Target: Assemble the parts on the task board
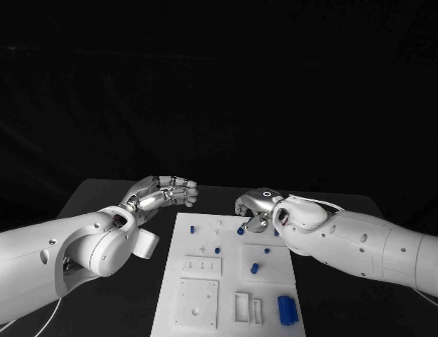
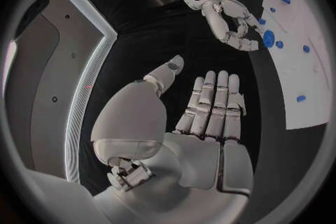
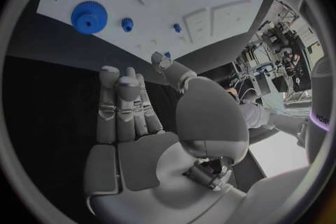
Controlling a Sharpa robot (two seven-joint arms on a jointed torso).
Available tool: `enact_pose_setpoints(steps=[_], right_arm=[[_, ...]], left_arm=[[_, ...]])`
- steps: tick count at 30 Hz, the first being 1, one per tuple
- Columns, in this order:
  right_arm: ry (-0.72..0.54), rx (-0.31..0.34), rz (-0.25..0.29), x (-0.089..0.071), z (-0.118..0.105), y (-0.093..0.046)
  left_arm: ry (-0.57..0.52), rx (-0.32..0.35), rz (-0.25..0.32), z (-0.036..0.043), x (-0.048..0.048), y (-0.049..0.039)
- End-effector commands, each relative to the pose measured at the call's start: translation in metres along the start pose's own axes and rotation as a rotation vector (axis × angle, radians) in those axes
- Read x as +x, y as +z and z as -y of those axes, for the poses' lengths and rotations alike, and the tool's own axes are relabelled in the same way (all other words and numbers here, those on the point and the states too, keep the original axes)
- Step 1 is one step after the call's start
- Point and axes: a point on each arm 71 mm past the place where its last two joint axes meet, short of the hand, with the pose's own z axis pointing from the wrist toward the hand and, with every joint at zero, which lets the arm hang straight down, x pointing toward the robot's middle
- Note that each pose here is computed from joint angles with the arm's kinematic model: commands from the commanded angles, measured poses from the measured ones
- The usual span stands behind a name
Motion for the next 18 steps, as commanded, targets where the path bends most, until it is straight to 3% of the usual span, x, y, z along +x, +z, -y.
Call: enact_pose_setpoints(steps=[1, 9, 18], right_arm=[[-0.062, 0.026, -0.004, 0.002, 0.0, 0.003], [-0.085, 0.038, -0.041, 0.015, 0.001, 0.003], [-0.091, 0.05, -0.046, 0.022, 0.003, 0.004]], left_arm=[[-0.006, 0.01, 0.008, 0.0023, -0.0005, -0.0007], [-0.019, 0.008, 0.004, 0.0034, 0.0014, -0.0029], [-0.021, 0.003, 0.003, 0.003, 0.002, -0.0024]])
